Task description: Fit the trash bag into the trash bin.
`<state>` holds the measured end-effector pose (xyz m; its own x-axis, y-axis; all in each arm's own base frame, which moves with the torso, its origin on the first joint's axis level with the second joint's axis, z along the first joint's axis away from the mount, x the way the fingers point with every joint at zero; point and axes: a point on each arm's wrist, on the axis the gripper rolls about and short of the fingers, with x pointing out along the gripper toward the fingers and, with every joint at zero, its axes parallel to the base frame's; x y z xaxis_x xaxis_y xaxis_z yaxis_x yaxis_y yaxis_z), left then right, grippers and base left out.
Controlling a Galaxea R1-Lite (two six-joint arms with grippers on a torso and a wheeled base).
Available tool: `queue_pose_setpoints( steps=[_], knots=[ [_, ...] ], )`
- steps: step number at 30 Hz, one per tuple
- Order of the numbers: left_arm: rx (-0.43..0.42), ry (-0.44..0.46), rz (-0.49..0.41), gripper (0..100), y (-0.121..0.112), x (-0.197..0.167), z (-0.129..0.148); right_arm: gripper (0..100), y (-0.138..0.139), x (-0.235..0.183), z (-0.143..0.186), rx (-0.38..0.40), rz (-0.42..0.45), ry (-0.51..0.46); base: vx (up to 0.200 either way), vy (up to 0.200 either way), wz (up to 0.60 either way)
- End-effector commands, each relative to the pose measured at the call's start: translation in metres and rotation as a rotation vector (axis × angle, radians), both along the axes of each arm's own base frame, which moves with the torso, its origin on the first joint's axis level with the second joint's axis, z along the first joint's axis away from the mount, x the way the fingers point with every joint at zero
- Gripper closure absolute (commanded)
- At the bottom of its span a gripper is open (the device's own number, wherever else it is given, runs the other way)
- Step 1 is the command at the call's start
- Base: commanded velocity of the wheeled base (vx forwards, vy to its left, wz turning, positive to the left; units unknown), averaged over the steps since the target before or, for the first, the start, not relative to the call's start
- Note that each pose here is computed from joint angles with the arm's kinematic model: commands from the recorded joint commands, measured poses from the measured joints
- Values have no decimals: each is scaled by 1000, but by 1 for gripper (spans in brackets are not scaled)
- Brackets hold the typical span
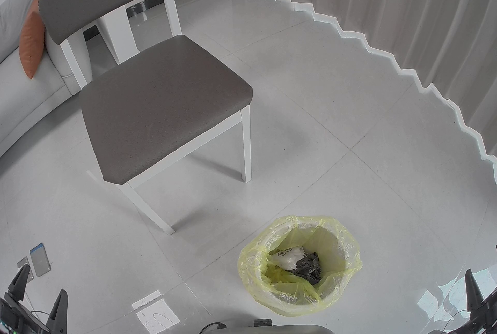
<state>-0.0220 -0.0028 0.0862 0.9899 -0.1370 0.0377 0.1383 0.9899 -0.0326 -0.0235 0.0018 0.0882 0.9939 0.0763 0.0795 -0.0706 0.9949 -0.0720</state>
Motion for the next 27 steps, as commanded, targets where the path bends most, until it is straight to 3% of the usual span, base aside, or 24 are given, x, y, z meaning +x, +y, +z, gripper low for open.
queue_pose_setpoints(
  steps=[1, 5, 6, 9, 19, 23, 24, 27],
  knots=[
    [-7, -10, 10, 0, 0, -1, -6, 0, 0, 0, -6, 10, 13, 16, 0, 0, 0],
    [7, -12, 30, 0, 0, -1, -6, 0, 0, 1, -7, 109, -1, 28, 0, 0, 0],
    [7, -12, 30, 0, 0, -1, -6, 0, 0, 1, -7, 110, -6, 28, 0, 0, 0],
    [16, -8, 18, 0, 0, -1, -6, 0, -3, 0, -14, 61, -130, 96, 0, 0, 0],
    [11, 9, 27, 0, 0, 0, -5, 0, -2, 1, -13, 81, -104, 86, 0, 0, 0],
    [26, -8, 62, 0, 1, -1, -6, 0, -3, 1, -13, 86, -118, 84, 0, 0, 0],
    [62, 36, 175, 0, 4, -1, -11, 0, -3, 1, -13, 91, -119, 84, 0, 0, 0],
    [25, 44, 169, 0, 4, 0, -11, 0, -3, 1, -13, 83, -110, 84, 0, 0, 0]
  ],
)
